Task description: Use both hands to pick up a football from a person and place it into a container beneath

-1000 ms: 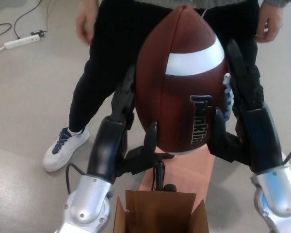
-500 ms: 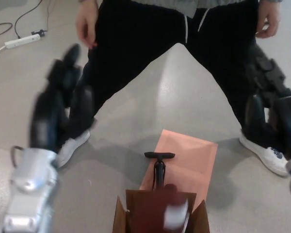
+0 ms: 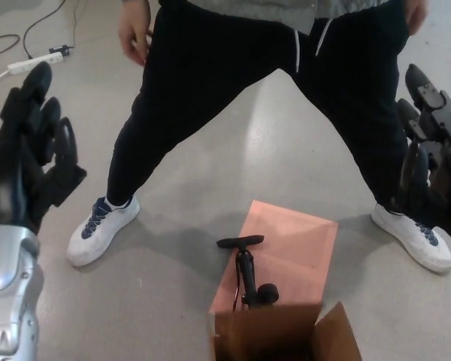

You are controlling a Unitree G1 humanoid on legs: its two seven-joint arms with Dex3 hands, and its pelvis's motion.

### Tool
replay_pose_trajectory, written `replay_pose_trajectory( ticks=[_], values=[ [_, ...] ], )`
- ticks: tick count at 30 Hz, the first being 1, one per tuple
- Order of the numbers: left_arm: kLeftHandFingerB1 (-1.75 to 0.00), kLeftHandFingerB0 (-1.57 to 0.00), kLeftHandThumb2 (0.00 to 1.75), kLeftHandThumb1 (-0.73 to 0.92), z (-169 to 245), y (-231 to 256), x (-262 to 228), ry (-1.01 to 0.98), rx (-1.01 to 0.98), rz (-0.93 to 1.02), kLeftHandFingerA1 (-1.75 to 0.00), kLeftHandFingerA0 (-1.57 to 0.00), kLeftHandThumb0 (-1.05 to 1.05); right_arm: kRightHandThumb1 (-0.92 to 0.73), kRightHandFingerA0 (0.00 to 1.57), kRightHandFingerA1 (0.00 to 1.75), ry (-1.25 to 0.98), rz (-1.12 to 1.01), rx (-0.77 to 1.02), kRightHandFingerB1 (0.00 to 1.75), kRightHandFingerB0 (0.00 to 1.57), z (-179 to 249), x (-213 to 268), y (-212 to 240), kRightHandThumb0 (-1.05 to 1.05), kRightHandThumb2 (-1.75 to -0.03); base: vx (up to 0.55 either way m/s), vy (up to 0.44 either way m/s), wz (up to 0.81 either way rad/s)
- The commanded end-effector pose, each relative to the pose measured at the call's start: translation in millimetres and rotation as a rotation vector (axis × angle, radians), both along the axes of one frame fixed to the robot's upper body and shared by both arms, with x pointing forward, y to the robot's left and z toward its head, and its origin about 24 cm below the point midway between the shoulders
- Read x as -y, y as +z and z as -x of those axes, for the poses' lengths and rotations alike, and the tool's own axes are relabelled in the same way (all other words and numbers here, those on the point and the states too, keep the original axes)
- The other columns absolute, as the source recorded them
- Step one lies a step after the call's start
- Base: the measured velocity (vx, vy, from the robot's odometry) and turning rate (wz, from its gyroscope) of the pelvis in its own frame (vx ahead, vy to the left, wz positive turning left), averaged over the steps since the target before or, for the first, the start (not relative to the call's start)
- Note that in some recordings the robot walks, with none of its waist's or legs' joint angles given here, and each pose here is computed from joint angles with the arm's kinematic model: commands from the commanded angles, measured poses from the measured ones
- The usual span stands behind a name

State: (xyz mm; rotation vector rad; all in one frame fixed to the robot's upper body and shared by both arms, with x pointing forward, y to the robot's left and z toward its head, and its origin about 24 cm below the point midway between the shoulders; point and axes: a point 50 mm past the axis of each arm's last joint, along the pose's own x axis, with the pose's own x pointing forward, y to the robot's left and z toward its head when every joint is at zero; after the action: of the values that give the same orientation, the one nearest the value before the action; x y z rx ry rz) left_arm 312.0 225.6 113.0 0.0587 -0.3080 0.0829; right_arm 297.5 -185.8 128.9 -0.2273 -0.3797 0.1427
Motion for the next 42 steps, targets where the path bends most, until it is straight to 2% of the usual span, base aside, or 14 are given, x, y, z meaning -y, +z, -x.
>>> replay_pose_trajectory(
  ticks=[1, 4, 6, 8, 9, 14, 15, 16, 17, 32, 34, 35, 41, 42],
  values=[
    [-0.22, -0.03, 0.73, 0.92, 2.6, -5.4, -14.3, 0.018, -0.019, -0.018, -0.20, 0.00, -0.78, -0.87, 0.00, 0.08, -0.059, -0.003, -0.014, 0.07, 0.00, -1.9, 16.5, -4.3, -0.92, -1.19, 0.00, 0.000, 0.00],
    [-0.22, -0.04, 0.72, 0.92, 2.1, -14.5, -23.4, 0.038, -0.067, -0.025, -0.20, 0.00, -0.80, -0.88, 0.00, 0.12, -0.178, 0.039, -0.063, 0.07, 0.00, -9.9, 37.0, -19.2, -0.90, -1.18, 0.00, 0.000, 0.00],
    [-0.19, -0.01, 1.06, 0.76, 1.4, -20.4, -28.3, 0.047, -0.101, -0.035, -0.21, -0.03, -0.83, -0.87, 0.00, 0.16, -0.242, 0.058, -0.102, 0.10, 0.00, -14.0, 47.4, -28.9, -0.88, -1.18, 0.00, 0.000, 0.00],
    [-0.22, -0.03, 0.70, 0.92, 2.0, -30.4, -35.1, 0.051, -0.148, -0.039, -0.18, 0.00, -0.77, -0.87, 0.00, 0.19, -0.303, 0.067, -0.163, 0.11, 0.00, -18.8, 59.7, -44.6, -0.85, -1.17, 0.00, 0.000, 0.00],
    [-0.20, -0.04, 1.12, 0.79, 2.6, -39.1, -39.4, 0.063, -0.190, -0.048, -0.20, 0.00, -0.82, -0.86, 0.04, 0.22, -0.338, 0.088, -0.211, 0.13, 0.03, -19.2, 66.6, -56.3, -0.83, -1.14, 0.00, 0.000, 0.00],
    [-0.18, -0.02, 0.86, 0.77, 8.2, -70.5, -54.5, 0.102, -0.336, -0.086, -0.19, -0.02, -0.77, -0.84, 0.07, 0.34, -0.451, 0.154, -0.447, 0.16, 0.06, -15.2, 88.1, -98.6, -0.83, -1.15, 0.00, 0.000, 0.00],
    [-0.22, -0.04, 1.11, 0.78, 11.2, -79.6, -63.1, 0.114, -0.390, -0.099, -0.25, 0.00, -0.74, -0.92, 0.08, 0.26, -0.462, 0.196, -0.524, 0.08, 0.01, -13.0, 91.8, -111.3, -0.75, -0.77, 0.00, 0.000, 0.00],
    [-0.15, 0.00, 1.14, 0.85, 15.3, -87.0, -69.4, 0.115, -0.436, -0.117, -0.18, 0.00, -0.80, -0.88, 0.06, 0.25, -0.467, 0.200, -0.577, 0.12, 0.05, -10.9, 93.7, -119.6, -0.85, -1.14, 0.00, 0.000, 0.00],
    [-0.15, 0.00, 1.14, 0.85, 18.4, -91.8, -73.8, 0.115, -0.466, -0.130, -0.18, 0.00, -0.80, -0.88, 0.06, 0.25, -0.470, 0.200, -0.613, 0.12, 0.05, -9.3, 94.8, -125.0, -0.85, -1.14, 0.00, 0.000, 0.00],
    [-0.34, -0.01, 1.07, 0.77, 56.8, -140.1, -106.3, 0.106, -0.884, -0.489, -0.45, -0.11, -0.72, -0.81, 0.08, 0.35, -0.466, 0.369, -0.981, 0.22, 0.07, 45.3, 100.7, -194.5, -0.78, -1.09, 0.00, 0.000, 0.00],
    [-0.24, -0.11, 0.71, 0.92, 62.3, -145.1, -106.6, 0.095, -0.907, -0.514, -0.31, -0.18, -0.69, -0.82, 0.08, 0.35, -0.457, 0.399, -1.002, 0.21, 0.07, 50.3, 100.8, -198.8, -0.79, -1.10, 0.00, 0.000, 0.00],
    [-0.47, 0.00, 1.13, 0.59, 66.3, -148.4, -106.5, 0.086, -0.921, -0.541, -0.47, 0.00, -0.33, -0.82, 0.08, 0.35, -0.452, 0.415, -1.017, 0.22, 0.07, 53.7, 101.0, -201.6, -0.79, -1.10, 0.00, 0.000, 0.00],
    [-0.34, -0.07, 0.97, 0.80, 77.7, -157.0, -109.3, 0.089, -0.964, -0.558, -0.39, -0.09, -0.72, -0.81, 0.08, 0.35, -0.433, 0.434, -1.022, 0.23, 0.07, 58.5, 98.3, -206.2, -0.79, -1.10, 0.00, 0.000, 0.00],
    [-0.23, -0.10, 0.72, 0.92, 78.2, -157.5, -109.8, 0.091, -0.972, -0.566, -0.31, -0.17, -0.67, -0.81, 0.08, 0.36, -0.431, 0.434, -1.018, 0.23, 0.08, 59.0, 98.0, -206.5, -0.79, -1.10, 0.00, 0.000, 0.00]
  ],
)
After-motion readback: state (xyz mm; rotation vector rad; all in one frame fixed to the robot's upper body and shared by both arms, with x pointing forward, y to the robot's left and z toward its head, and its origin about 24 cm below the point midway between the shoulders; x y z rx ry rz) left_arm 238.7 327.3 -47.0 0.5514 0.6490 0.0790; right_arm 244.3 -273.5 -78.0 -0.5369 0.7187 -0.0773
